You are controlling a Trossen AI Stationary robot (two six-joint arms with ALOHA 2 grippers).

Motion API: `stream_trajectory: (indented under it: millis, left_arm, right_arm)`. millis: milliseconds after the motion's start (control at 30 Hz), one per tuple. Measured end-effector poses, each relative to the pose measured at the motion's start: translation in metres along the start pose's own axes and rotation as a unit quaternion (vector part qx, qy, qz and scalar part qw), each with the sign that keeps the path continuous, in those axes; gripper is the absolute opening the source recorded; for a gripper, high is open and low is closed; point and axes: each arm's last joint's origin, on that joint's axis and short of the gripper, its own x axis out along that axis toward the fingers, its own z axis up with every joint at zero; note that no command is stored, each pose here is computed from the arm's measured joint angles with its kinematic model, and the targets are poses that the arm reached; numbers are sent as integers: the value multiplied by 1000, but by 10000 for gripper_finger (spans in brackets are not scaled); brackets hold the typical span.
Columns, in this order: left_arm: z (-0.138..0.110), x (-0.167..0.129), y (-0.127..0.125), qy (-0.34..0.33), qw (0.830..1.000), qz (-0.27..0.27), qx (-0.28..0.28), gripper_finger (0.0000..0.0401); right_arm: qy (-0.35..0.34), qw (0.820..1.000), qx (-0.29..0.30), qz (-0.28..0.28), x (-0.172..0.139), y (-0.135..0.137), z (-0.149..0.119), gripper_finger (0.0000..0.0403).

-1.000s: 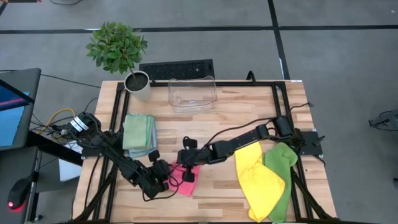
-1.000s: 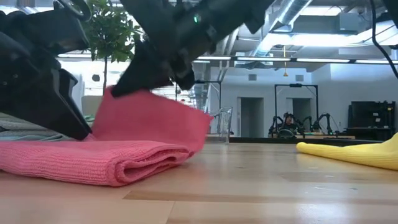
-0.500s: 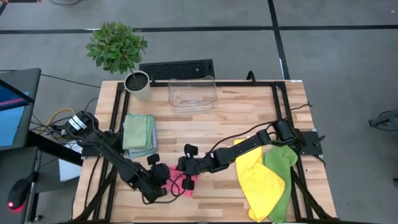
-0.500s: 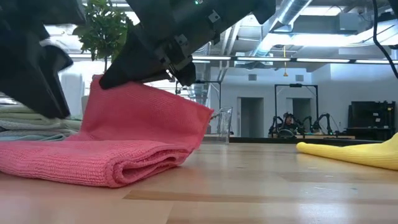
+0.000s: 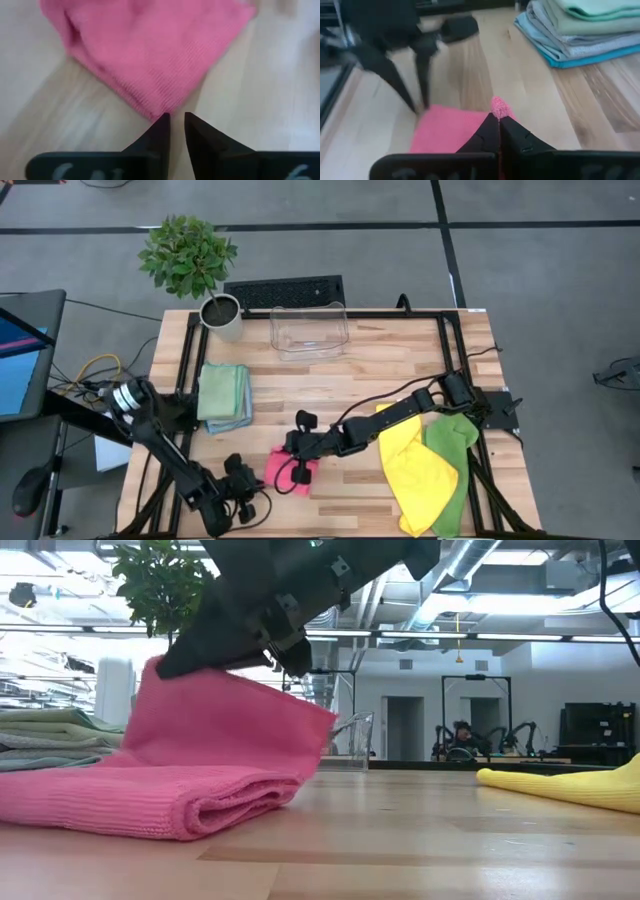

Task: Fold microfiber towels
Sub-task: Fold the pink microfiber cloth

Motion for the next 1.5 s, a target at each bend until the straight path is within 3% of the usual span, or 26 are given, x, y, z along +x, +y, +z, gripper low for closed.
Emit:
stream_trajectory:
  millis: [300, 800, 1067, 1500]
  left_arm:
    - [-12, 19, -6, -46, 999, -1, -22, 18]
    - [-2, 24, -16, -75, 996, -37, -26, 17]
    - [8, 29, -19, -89, 995, -46, -7, 17]
    - [9, 30, -19, -96, 994, -42, -2, 17]
  right_arm:
    - [-8, 1000, 25, 8, -1, 6, 1, 22]
    - [-40, 996, 75, 21, -6, 24, 2, 25]
    - [-37, 994, 95, 30, 9, 33, -15, 25]
    - [-26, 995, 85, 51, 10, 45, -21, 40]
